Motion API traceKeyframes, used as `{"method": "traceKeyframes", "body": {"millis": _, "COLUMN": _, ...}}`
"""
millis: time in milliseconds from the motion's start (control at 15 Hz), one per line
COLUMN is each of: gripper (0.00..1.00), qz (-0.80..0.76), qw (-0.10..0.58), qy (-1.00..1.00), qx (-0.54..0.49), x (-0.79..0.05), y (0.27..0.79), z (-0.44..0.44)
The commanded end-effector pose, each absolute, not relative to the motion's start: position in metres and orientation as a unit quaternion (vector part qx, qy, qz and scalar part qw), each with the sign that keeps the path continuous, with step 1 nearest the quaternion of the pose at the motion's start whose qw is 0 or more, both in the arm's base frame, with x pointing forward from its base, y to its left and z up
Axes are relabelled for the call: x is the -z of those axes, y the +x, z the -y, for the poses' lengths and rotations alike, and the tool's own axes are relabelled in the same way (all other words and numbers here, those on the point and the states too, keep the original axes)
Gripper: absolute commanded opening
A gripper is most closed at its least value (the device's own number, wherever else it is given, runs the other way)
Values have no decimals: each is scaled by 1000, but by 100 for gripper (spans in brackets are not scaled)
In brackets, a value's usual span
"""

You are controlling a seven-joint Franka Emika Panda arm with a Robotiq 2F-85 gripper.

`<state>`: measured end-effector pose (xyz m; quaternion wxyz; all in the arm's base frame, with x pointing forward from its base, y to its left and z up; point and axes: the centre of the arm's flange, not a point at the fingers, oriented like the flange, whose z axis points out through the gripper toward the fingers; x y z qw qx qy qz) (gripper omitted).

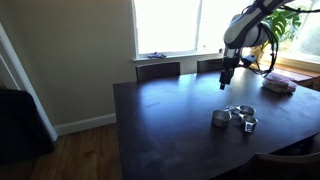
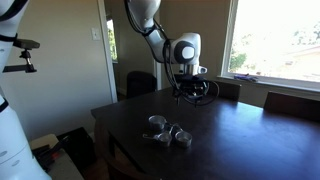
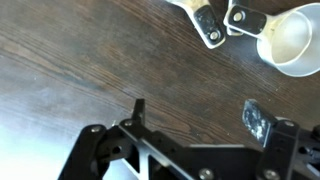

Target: Separate the cups

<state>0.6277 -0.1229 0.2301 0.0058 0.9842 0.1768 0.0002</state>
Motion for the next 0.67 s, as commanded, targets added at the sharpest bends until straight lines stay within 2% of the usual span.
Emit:
{"method": "traceKeyframes", "body": {"millis": 0, "gripper": 100, "qz": -153, "qw": 28, "qy": 988, "qx": 16, "x": -241, "y": 548, "z": 93}}
{"method": "traceKeyframes", "body": {"millis": 333, "gripper": 100, "qz": -205, "qw": 46, "qy": 975, "qx": 69, "x": -248, "y": 484, "z": 87}}
{"method": "traceKeyframes", "body": {"millis": 600, "gripper": 100, "qz": -242, "qw": 66, "qy": 965, "qx": 70, "x": -241, "y": 461, "z": 79}}
